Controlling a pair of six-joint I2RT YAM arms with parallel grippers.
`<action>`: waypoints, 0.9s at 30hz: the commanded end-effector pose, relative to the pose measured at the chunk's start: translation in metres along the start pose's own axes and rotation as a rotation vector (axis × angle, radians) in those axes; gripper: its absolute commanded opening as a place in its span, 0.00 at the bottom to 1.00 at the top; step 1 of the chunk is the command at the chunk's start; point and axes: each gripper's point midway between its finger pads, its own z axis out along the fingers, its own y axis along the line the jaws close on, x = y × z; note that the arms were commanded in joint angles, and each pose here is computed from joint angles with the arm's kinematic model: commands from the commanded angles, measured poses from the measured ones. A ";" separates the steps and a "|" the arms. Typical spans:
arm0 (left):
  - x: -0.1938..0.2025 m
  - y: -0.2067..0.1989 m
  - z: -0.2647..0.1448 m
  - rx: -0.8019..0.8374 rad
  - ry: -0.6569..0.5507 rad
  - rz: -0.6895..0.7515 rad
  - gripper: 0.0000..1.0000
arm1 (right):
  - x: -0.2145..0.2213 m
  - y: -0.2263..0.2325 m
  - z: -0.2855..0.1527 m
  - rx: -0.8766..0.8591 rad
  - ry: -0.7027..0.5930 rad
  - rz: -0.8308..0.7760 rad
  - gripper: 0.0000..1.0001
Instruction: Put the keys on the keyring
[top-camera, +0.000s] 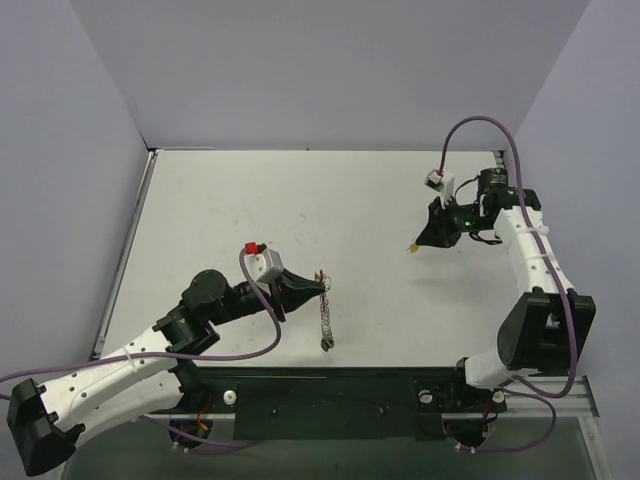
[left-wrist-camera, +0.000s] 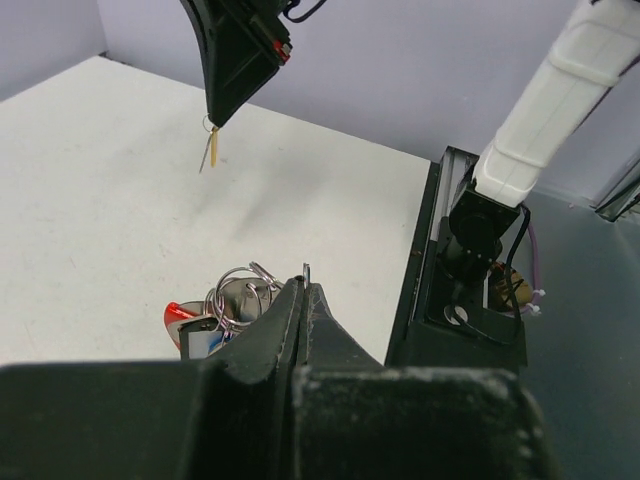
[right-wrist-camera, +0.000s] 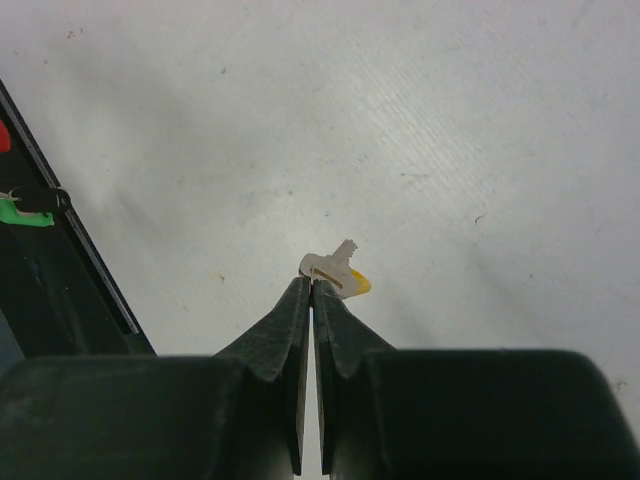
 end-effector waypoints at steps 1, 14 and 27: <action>-0.064 -0.018 0.012 0.079 -0.162 0.113 0.00 | -0.028 0.047 -0.025 -0.066 -0.156 -0.149 0.00; -0.095 -0.043 0.043 0.200 -0.191 0.261 0.00 | -0.054 0.146 -0.089 -0.121 -0.326 -0.475 0.00; -0.075 -0.060 0.053 0.313 -0.217 0.418 0.00 | 0.030 0.237 -0.097 -0.351 -0.184 -0.781 0.00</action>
